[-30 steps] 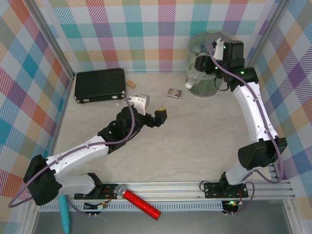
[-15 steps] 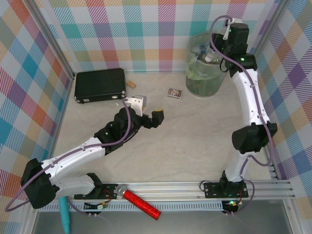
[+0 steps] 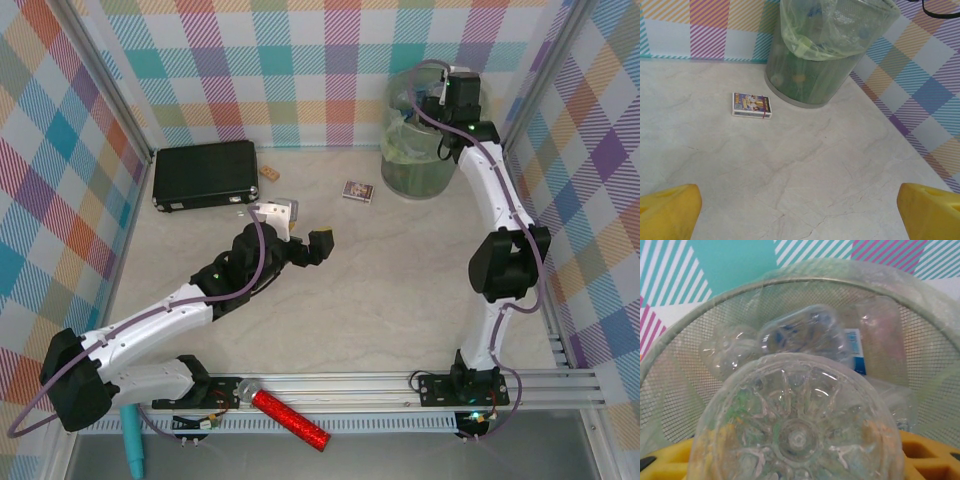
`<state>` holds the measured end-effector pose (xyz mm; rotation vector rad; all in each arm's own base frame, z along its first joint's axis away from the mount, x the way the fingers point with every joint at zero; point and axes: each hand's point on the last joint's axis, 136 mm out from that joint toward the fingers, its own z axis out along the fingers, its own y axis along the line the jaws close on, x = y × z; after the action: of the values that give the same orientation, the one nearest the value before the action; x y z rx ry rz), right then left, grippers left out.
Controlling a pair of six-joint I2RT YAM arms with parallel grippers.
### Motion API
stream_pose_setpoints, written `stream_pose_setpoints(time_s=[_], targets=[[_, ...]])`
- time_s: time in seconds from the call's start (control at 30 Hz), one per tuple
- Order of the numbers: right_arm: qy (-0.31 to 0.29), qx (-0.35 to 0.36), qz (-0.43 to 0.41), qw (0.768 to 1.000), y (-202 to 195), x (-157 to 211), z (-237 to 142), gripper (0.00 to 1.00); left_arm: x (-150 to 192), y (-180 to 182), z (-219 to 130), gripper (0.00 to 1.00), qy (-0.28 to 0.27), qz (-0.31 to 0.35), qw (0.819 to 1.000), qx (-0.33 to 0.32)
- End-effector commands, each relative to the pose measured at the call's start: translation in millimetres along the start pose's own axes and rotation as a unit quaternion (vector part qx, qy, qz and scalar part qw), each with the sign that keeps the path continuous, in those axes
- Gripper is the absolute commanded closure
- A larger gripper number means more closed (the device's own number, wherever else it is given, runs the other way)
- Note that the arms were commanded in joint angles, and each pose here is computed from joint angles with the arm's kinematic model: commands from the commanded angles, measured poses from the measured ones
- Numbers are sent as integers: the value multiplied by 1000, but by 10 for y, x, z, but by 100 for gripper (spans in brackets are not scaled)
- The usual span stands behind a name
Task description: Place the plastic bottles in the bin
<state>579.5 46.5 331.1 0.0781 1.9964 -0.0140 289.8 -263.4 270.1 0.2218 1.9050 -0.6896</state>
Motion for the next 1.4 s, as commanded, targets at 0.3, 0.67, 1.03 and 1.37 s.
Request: stream_pose_setpoints(time_s=[0.3, 0.67, 1.03, 1.37], targets=[[6, -17, -23, 1000, 45, -214, -283, 22, 14, 10, 10, 0, 2, -6, 1000, -1], [-24, -11, -13, 1000, -93, -565, -524, 19, 42, 24, 4, 0, 4, -6, 1000, -1], [67, -48, -17, 996, 83, 26, -86, 23, 92, 105, -15, 0, 9, -5, 1000, -17], [50, -48, -9, 998, 80, -128, -312, 22, 60, 194, -101, 0, 3, -13, 999, -37]])
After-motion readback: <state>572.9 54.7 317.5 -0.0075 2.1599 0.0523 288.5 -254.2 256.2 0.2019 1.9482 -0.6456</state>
